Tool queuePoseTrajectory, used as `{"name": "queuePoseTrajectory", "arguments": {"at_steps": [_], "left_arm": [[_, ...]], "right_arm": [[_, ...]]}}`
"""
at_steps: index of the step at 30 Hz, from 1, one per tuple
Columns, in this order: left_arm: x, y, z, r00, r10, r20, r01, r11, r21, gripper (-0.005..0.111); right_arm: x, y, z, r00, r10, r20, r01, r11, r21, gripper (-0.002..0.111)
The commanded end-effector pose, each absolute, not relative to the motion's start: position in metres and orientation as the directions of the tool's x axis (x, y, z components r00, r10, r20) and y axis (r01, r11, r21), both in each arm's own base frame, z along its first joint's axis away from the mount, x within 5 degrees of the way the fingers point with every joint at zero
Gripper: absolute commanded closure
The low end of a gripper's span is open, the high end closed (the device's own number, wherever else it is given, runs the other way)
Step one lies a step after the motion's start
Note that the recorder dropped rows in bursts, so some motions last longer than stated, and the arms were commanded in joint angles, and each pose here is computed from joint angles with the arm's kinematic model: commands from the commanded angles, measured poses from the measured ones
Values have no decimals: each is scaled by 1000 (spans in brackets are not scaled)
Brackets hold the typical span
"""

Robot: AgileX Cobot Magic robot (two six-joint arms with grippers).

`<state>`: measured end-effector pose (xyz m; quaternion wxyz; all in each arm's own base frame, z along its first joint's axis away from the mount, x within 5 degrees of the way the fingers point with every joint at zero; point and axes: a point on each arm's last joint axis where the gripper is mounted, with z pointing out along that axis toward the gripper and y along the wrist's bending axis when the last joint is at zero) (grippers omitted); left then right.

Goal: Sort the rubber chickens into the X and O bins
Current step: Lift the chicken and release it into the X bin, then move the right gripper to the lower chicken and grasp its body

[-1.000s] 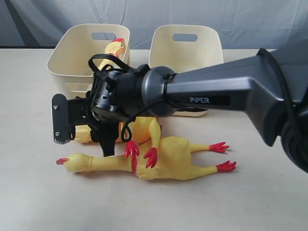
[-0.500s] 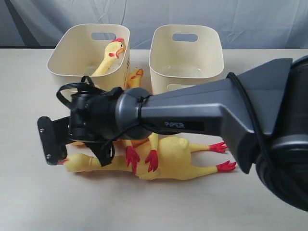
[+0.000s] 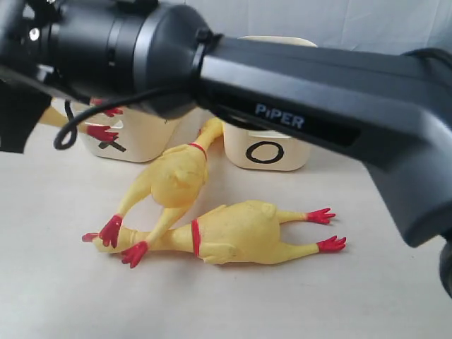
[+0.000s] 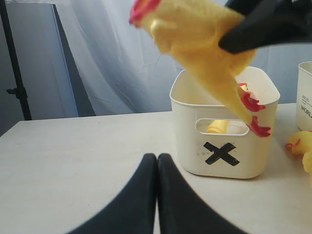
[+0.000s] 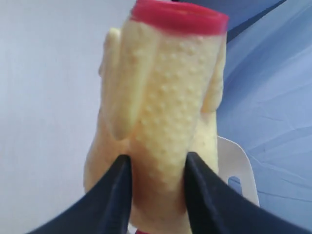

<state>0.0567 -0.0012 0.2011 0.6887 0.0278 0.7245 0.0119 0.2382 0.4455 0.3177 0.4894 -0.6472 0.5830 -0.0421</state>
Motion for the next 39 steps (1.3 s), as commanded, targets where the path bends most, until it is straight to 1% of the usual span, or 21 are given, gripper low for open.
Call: {"name": "queuePoseTrajectory", "arguments": {"at_steps": [1,4,7,12,15,17,19,20,22,26,27,28,29,32,33,35,37,39], "left_arm": [[56,-1,201,-46,50,-998,24,999,49,107],[56,-1,201,-46,50,-998,24,999,49,107],[56,-1,201,-46,50,-998,24,999,49,107],[56,-1,201,-46,50,-998,24,999,49,107],[56,-1,201,-46,50,-998,24,999,49,107],[56,-1,201,-46,50,-998,24,999,49,107],[56,-1,201,-46,50,-998,24,999,49,107],[56,-1,201,-46,50,-998,24,999,49,107],[56,-1,201,-46,50,-998,24,999,49,107],[56,-1,201,-46,50,-998,24,999,49,107],[56,-1,201,-46,50,-998,24,999,49,107],[56,-1,201,-46,50,-998,24,999,49,107],[56,-1,201,-46,50,-998,24,999,49,107],[56,-1,201,-46,50,-998,24,999,49,107],[56,-1,201,-46,50,-998,24,999,49,107],[56,-1,201,-46,50,-998,24,999,49,107],[56,-1,201,-46,50,-998,24,999,49,107],[56,-1,201,-46,50,-998,24,999,49,107]], "right_arm": [[232,436,363,311,-724,-616,-715,249,-653,109],[247,428,377,361,-693,-624,-657,286,-698,109],[277,418,377,331,-638,-696,-654,376,-656,109],[344,400,354,285,-504,-815,-640,533,-553,109],[372,391,336,194,-384,-903,-665,625,-409,109],[386,387,322,143,-337,-930,-672,657,-341,109],[397,383,306,99,-344,-934,-669,672,-318,107],[401,380,299,73,-359,-930,-664,679,-314,103],[404,377,292,26,-390,-921,-658,686,-309,88],[406,372,283,-54,-445,-894,-649,696,-307,39],[406,370,283,-76,-460,-885,-644,700,-309,31],[404,367,287,-89,-468,-879,-639,704,-310,30],[402,365,289,-106,-484,-869,-635,705,-315,33],[391,361,298,-130,-585,-800,-640,666,-383,51],[385,360,300,-124,-641,-758,-652,628,-425,57],[374,359,300,-111,-744,-659,-687,536,-490,63],[361,361,301,-86,-819,-568,-731,439,-523,64],[350,362,304,-64,-842,-535,-775,380,-505,64]]}}
